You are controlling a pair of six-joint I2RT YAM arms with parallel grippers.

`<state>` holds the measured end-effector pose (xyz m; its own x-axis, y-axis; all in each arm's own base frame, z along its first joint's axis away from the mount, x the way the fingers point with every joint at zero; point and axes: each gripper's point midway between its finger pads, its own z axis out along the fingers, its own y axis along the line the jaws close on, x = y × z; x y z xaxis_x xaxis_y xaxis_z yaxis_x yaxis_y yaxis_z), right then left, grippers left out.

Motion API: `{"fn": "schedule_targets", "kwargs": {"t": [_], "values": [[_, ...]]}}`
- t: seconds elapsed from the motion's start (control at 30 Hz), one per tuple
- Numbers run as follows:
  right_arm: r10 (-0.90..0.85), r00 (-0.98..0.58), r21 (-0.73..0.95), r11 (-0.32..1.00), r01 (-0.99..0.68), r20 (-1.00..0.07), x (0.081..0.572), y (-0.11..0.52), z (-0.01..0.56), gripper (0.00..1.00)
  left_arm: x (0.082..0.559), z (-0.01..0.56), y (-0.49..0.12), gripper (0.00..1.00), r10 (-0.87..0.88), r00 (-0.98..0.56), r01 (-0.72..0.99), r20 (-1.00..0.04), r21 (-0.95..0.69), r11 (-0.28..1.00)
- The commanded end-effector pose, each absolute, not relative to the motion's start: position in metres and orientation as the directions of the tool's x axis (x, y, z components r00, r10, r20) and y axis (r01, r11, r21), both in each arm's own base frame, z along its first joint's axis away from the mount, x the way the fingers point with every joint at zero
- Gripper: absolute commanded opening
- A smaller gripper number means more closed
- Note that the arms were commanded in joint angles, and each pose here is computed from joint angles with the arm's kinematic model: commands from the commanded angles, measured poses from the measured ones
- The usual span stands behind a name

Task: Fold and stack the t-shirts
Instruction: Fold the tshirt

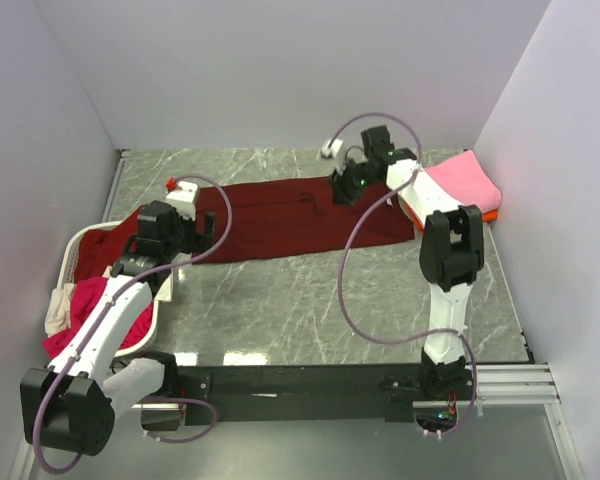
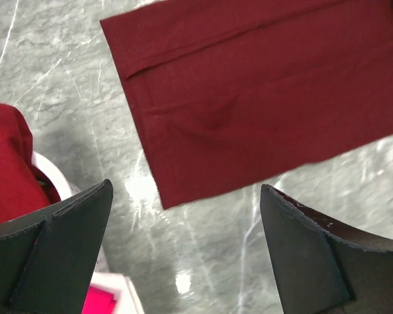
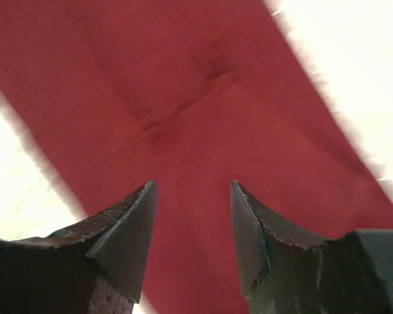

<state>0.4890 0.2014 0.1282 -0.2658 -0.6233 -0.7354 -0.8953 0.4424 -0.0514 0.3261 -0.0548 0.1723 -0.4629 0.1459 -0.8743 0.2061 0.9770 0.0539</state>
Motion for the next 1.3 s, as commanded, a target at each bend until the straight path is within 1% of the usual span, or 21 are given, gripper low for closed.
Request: {"fn": "schedule_targets", "kwargs": {"t": [0.0,0.03,0.07,0.1,0.2,0.23,0.3,0.37,0.43,0.47,0.53,0.57,0.63,0.7,0.73,0.9,1.0,1.1,1.2,1.23,1.27], "values": [[-0.703,-0.109,-0.070,0.221,-0.973,-0.703,0.405,0.245,0.142,0.56,0.344,0.224,-0.054,1.00,-0.005,-0.374,0.101,-0.928,-0.046,0.994],[-0.720,-0.041,-0.136,0.186,-0.973,-0.693,0.392,0.255,0.149,0.57,0.345,0.230,-0.049,1.00,-0.017,-0.367,0.066,-0.930,-0.044,0.997],[-0.749,-0.033,-0.132,0.160,-0.978,-0.662,0.372,0.261,0.125,0.59,0.344,0.237,-0.036,0.99,-0.033,-0.348,-0.007,-0.937,-0.033,0.999],[-0.756,0.074,-0.251,0.122,-0.960,-0.650,0.368,0.294,0.130,0.60,0.342,0.242,-0.030,0.99,-0.042,-0.329,-0.043,-0.943,-0.029,0.999],[-0.752,0.197,-0.365,0.062,-0.929,-0.629,0.347,0.348,0.126,0.62,0.324,0.261,0.000,1.00,-0.064,-0.227,-0.187,-0.972,-0.021,0.982],[-0.768,0.212,-0.385,0.048,-0.922,-0.604,0.344,0.361,0.115,0.62,0.314,0.278,0.007,0.99,-0.077,-0.152,-0.219,-0.985,-0.042,0.975],[-0.757,0.258,-0.445,0.048,-0.894,-0.600,0.347,0.387,0.117,0.63,0.301,0.282,0.020,1.00,-0.084,-0.103,-0.277,-0.991,-0.052,0.959],[-0.766,0.291,-0.481,0.027,-0.877,-0.573,0.341,0.418,0.109,0.64,0.286,0.299,0.026,0.99,-0.099,-0.006,-0.292,-0.995,-0.093,0.952],[-0.774,0.292,-0.479,0.016,-0.878,-0.562,0.334,0.445,0.090,0.64,0.275,0.306,0.030,1.00,-0.099,0.056,-0.293,-0.994,-0.111,0.950],[-0.771,0.294,-0.504,0.040,-0.863,-0.565,0.339,0.458,0.099,0.64,0.274,0.310,0.029,0.99,-0.103,0.081,-0.285,-0.991,-0.122,0.951],[-0.777,0.309,-0.511,0.020,-0.860,-0.549,0.332,0.478,0.084,0.64,0.271,0.311,0.030,0.99,-0.102,0.088,-0.287,-0.991,-0.123,0.950],[-0.764,0.311,-0.531,0.049,-0.846,-0.565,0.337,0.489,0.092,0.64,0.271,0.312,0.030,0.99,-0.101,0.085,-0.286,-0.991,-0.122,0.951],[-0.773,0.299,-0.536,0.062,-0.842,-0.560,0.338,0.500,0.079,0.64,0.272,0.312,0.030,1.00,-0.102,0.080,-0.288,-0.992,-0.120,0.950],[-0.765,0.285,-0.551,0.107,-0.828,-0.577,0.344,0.513,0.084,0.63,0.271,0.314,0.029,0.99,-0.102,0.084,-0.283,-0.991,-0.122,0.951],[-0.777,0.270,-0.543,0.107,-0.833,-0.568,0.345,0.515,0.069,0.62,0.270,0.316,0.029,1.00,-0.105,0.090,-0.280,-0.990,-0.126,0.952],[-0.783,0.238,-0.529,0.133,-0.838,-0.574,0.347,0.523,0.055,0.59,0.267,0.319,0.028,1.00,-0.105,0.109,-0.269,-0.989,-0.131,0.954],[-0.794,0.218,-0.518,0.139,-0.844,-0.568,0.346,0.521,0.043,0.52,0.268,0.319,0.026,0.99,-0.106,0.108,-0.255,-0.988,-0.131,0.958],[-0.808,0.213,-0.503,0.116,-0.857,-0.549,0.341,0.517,0.034,0.41,0.267,0.321,0.023,1.00,-0.108,0.115,-0.237,-0.987,-0.133,0.962],[-0.807,0.215,-0.481,0.096,-0.871,-0.551,0.336,0.516,0.033,0.21,0.267,0.321,0.023,0.99,-0.106,0.118,-0.237,-0.987,-0.131,0.963],[-0.810,0.213,-0.475,0.090,-0.875,-0.546,0.334,0.514,0.032,0.09,0.267,0.320,0.023,0.99,-0.105,0.113,-0.236,-0.988,-0.130,0.963],[-0.812,0.212,-0.467,0.083,-0.880,-0.544,0.332,0.512,0.031,0.05,0.268,0.320,0.022,0.99,-0.104,0.112,-0.234,-0.988,-0.128,0.964]]}}
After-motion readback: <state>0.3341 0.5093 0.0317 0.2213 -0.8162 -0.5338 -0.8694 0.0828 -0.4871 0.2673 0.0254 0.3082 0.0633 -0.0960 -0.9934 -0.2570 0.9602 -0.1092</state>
